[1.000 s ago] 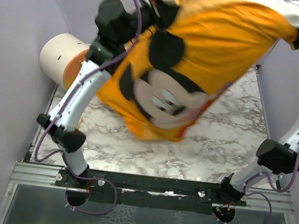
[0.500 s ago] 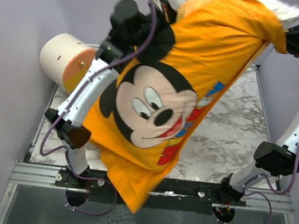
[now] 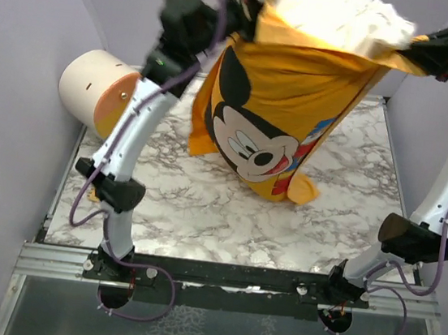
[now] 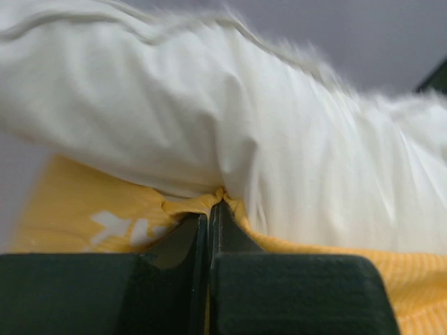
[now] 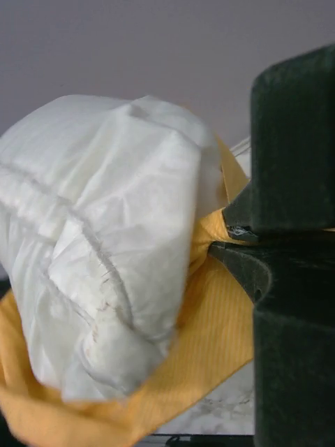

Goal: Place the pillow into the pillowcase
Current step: Stuff the pillow into the pillowcase.

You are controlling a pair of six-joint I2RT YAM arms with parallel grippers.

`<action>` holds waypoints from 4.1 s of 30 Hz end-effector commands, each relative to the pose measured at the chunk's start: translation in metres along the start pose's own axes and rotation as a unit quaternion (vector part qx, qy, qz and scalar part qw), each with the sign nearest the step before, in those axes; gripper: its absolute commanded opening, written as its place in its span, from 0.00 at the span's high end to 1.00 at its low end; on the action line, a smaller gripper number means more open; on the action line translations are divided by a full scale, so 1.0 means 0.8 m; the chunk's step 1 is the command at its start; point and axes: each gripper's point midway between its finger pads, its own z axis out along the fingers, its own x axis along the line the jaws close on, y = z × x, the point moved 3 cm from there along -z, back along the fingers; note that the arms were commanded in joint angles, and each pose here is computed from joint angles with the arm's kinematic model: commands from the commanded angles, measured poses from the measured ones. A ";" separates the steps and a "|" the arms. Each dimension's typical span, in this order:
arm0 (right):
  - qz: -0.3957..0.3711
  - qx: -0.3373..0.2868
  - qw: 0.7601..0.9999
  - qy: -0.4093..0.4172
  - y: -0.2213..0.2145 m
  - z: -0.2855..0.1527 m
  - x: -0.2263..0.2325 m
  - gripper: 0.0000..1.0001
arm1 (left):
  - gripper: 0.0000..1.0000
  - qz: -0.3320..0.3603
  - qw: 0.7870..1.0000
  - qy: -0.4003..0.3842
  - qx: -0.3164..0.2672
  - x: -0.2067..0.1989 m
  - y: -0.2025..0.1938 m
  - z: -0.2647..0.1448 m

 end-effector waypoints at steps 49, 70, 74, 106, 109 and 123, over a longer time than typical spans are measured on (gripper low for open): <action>0.034 -0.014 0.988 -0.151 -0.006 -0.112 -0.084 1.00 | 1.00 0.014 0.961 -0.275 -0.030 -0.278 -0.054 -0.001; -0.017 -0.044 0.995 0.087 0.052 0.051 0.119 1.00 | 1.00 0.033 0.979 -0.086 -0.182 -0.074 0.098 0.000; -0.041 -0.043 0.997 -0.046 0.064 -0.001 0.032 1.00 | 1.00 -0.022 0.971 -0.199 -0.128 -0.130 0.051 0.020; -0.095 -0.065 0.986 -0.121 0.082 -0.081 -0.007 1.00 | 1.00 -0.052 0.959 -0.237 -0.144 -0.079 0.015 0.035; -0.097 -0.043 0.992 -0.062 0.054 -0.071 0.042 1.00 | 1.00 -0.056 0.965 -0.232 -0.103 -0.066 -0.005 0.011; 0.158 0.100 0.959 0.214 -0.259 -0.024 0.237 0.85 | 1.00 -0.105 0.968 0.083 0.214 0.105 -0.286 -0.180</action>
